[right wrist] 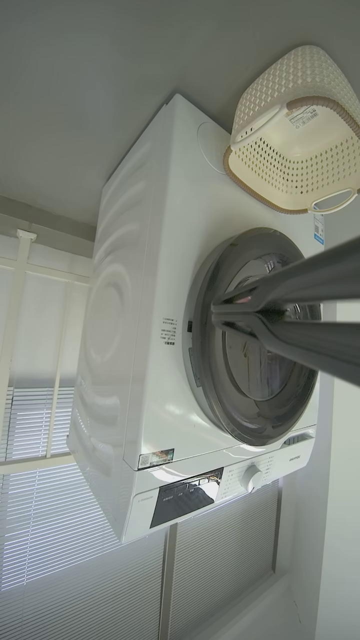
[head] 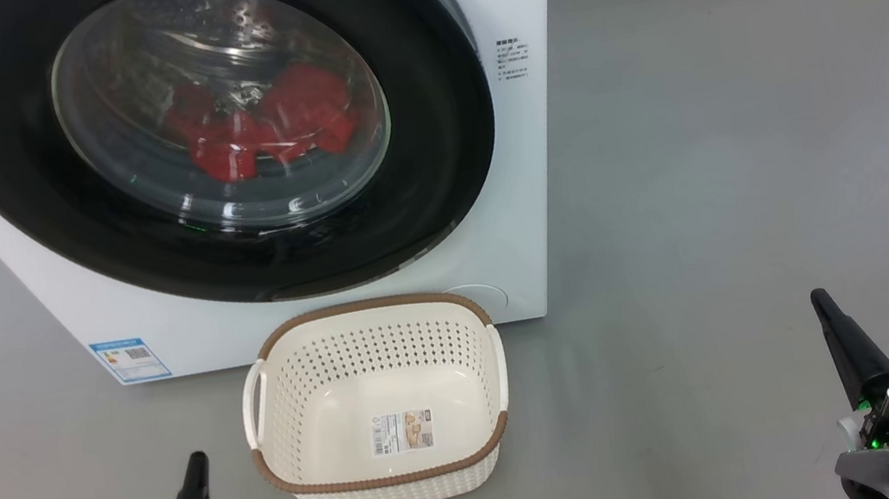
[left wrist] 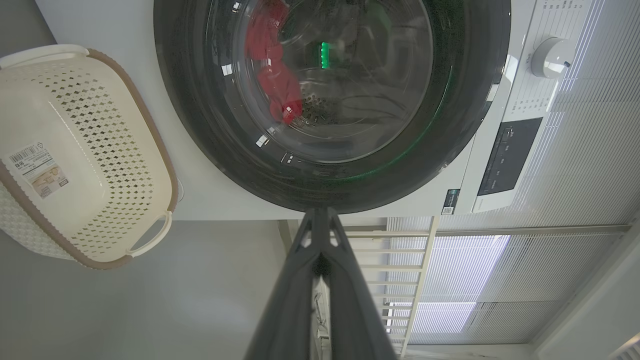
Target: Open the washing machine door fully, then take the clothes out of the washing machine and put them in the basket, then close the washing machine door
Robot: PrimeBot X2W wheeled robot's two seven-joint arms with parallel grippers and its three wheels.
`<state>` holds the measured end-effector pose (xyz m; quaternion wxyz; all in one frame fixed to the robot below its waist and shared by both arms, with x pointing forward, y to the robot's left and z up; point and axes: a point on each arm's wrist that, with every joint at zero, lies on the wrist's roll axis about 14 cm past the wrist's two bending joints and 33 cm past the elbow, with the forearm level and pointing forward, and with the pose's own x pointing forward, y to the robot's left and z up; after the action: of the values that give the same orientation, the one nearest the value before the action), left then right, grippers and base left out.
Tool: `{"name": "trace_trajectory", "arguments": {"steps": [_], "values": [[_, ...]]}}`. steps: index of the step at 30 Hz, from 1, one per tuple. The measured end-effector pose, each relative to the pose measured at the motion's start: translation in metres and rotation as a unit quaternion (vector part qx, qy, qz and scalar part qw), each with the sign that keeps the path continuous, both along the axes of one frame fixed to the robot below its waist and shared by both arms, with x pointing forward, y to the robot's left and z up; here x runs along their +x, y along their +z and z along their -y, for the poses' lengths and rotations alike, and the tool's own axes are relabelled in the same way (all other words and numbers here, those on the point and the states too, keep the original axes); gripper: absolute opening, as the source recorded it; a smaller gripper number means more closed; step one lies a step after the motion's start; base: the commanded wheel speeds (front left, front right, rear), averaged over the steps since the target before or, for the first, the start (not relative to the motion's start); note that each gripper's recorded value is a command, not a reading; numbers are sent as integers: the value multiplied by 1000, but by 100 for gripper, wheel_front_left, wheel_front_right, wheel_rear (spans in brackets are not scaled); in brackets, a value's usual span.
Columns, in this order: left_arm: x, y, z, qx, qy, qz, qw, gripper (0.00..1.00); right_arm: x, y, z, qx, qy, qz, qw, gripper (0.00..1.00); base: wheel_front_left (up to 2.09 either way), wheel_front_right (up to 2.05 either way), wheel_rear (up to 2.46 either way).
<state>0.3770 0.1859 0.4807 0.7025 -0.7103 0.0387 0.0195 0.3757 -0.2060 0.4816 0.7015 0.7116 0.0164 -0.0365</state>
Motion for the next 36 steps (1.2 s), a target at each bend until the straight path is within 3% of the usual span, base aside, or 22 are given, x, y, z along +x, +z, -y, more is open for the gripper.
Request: {"name": "trace_trajectory", "arguments": {"steps": [1,8,18,36], "values": [[0,0,0,0,0,0,1000,100,0,0,0,0,0,0,1000,100,0,0,0],[-20,-38,8,-13,-1,-58,998,100,-21,-41,-10,17,2,-63,998,100,0,0,0],[-19,-33,4,4,7,-50,999,100,-21,-41,-11,3,0,-62,998,100,0,0,0],[-19,-23,0,108,9,-35,993,100,-18,-37,-12,-95,14,-61,993,100,0,0,0]]}}
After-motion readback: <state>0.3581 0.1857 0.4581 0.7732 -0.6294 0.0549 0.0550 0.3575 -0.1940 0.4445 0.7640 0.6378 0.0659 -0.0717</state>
